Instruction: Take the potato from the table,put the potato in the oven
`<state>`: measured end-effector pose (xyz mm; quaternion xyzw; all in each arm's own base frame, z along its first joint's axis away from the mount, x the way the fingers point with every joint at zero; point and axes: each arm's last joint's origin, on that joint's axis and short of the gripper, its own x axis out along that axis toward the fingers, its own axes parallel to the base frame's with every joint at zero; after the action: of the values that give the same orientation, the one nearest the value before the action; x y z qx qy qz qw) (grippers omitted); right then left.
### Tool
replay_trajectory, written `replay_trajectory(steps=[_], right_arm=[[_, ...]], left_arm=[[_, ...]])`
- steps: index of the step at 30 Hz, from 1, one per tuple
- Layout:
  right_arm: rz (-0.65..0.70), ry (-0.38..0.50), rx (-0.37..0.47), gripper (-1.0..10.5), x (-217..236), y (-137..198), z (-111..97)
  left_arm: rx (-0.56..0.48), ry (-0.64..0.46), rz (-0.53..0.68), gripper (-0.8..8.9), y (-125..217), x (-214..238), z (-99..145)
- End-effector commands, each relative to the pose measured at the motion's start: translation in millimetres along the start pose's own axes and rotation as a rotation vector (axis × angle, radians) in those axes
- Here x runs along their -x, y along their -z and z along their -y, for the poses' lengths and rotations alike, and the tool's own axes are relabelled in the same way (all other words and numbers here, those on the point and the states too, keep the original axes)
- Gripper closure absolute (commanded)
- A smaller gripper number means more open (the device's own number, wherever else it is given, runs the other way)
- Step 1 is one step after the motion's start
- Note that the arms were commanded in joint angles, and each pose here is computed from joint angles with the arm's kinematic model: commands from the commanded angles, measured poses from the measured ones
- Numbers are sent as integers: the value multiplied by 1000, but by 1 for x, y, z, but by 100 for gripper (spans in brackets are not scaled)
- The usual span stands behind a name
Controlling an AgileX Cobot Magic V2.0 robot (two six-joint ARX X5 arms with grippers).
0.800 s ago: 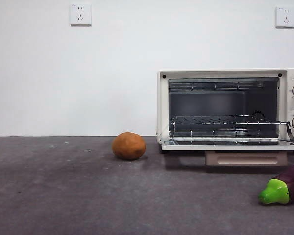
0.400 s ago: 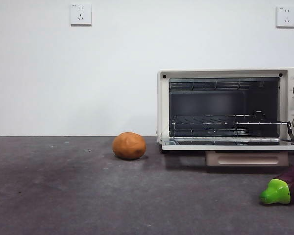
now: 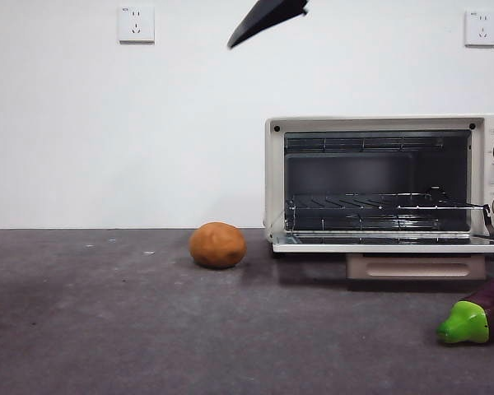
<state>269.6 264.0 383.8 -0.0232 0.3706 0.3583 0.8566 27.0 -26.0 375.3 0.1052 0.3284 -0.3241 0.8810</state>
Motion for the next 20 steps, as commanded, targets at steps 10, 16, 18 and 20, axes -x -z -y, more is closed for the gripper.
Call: replay_trajectory(steps=[10,16,18,20], right_arm=[[-68,229,151,97,-77,-17,3],[-104,242,168,97,-105,-9,7],[-121,248,176,97,-113,-6,9],[-137,253,180,97,-121,-3,11]], left_arm=[[25,-21,-26,818,7,-9,0],[19,-92,-18,818,7,-9,-3],[19,-99,-17,818,7,-9,-3],[19,-98,-17,818,7,-9,-3]])
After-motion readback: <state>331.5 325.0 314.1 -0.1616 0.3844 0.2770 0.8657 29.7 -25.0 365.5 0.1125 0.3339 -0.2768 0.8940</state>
